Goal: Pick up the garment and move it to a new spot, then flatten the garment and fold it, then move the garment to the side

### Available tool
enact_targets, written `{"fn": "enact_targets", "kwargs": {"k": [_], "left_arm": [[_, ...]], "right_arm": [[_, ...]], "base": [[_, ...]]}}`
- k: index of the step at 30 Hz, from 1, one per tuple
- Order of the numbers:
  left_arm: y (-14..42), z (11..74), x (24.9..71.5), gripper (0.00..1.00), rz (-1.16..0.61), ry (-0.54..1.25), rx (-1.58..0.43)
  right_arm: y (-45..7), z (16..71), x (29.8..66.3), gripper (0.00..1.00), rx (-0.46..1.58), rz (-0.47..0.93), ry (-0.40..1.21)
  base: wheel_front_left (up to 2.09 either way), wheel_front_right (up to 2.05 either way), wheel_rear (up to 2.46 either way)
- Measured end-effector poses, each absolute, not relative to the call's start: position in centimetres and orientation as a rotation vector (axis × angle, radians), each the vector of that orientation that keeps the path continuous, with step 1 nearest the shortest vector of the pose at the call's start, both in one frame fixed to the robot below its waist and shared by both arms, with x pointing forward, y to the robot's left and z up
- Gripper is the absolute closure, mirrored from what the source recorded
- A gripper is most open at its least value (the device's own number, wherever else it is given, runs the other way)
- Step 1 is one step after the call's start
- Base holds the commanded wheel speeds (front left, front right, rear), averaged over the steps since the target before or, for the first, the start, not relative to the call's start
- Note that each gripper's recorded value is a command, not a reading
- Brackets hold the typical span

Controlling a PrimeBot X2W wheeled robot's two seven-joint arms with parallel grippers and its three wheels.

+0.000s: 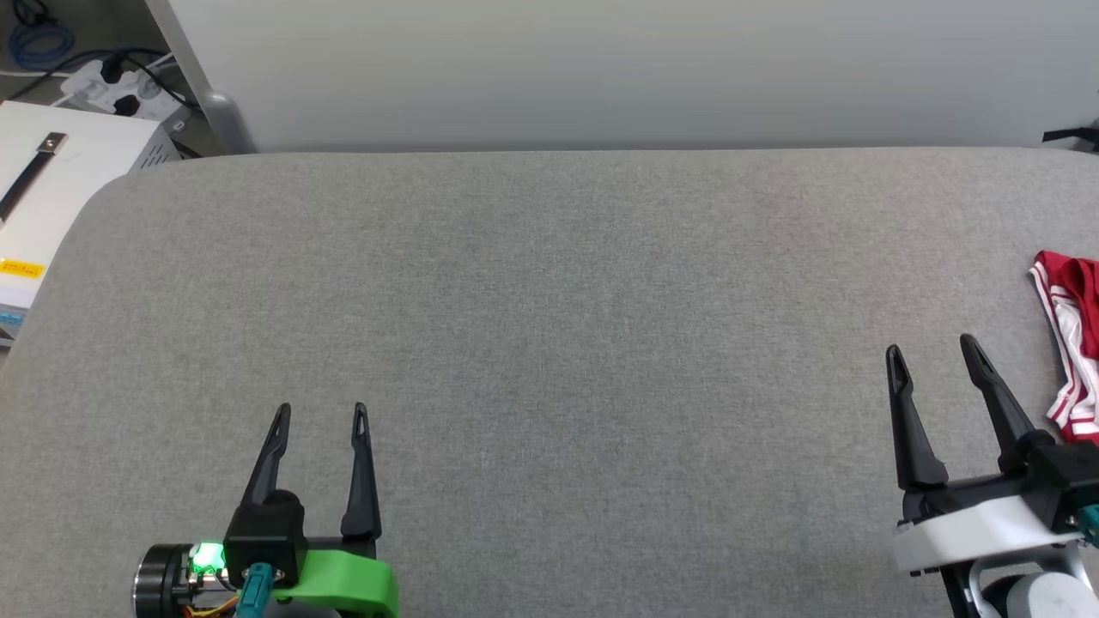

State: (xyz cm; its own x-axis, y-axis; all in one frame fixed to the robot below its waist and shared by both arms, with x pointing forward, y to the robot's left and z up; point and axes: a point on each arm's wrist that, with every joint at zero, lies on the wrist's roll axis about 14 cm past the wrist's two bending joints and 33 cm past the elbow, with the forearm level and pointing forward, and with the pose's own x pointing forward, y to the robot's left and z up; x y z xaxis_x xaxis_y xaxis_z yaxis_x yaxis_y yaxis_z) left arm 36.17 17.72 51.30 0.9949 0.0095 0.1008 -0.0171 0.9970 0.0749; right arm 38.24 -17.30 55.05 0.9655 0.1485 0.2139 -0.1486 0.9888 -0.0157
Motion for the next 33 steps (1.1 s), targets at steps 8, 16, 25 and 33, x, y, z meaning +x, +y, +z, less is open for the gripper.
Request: {"fn": "enact_targets", "kwargs": {"k": [8,16,25,33], "left_arm": [[17.7,51.6,34.5,0.00,0.004,-0.108,0.056],[17.4,51.7,33.7,0.00,-0.015,-0.110,0.041],[17.3,51.6,33.7,1.00,-0.015,-0.107,0.035],[17.4,51.4,33.7,1.00,-0.012,-0.094,0.035]], "right_arm": [[-17.2,54.6,35.9,0.00,0.021,0.132,-0.202],[-17.4,54.5,34.8,0.00,0.025,0.122,-0.199],[-17.5,54.5,34.7,1.00,0.024,0.118,-0.200],[-17.5,54.3,34.7,1.00,0.021,0.117,-0.185]], "base": [[0.00,0.00,0.00],[0.00,0.00,0.00],[0.00,0.00,0.00],[0.00,0.00,0.00]]}}
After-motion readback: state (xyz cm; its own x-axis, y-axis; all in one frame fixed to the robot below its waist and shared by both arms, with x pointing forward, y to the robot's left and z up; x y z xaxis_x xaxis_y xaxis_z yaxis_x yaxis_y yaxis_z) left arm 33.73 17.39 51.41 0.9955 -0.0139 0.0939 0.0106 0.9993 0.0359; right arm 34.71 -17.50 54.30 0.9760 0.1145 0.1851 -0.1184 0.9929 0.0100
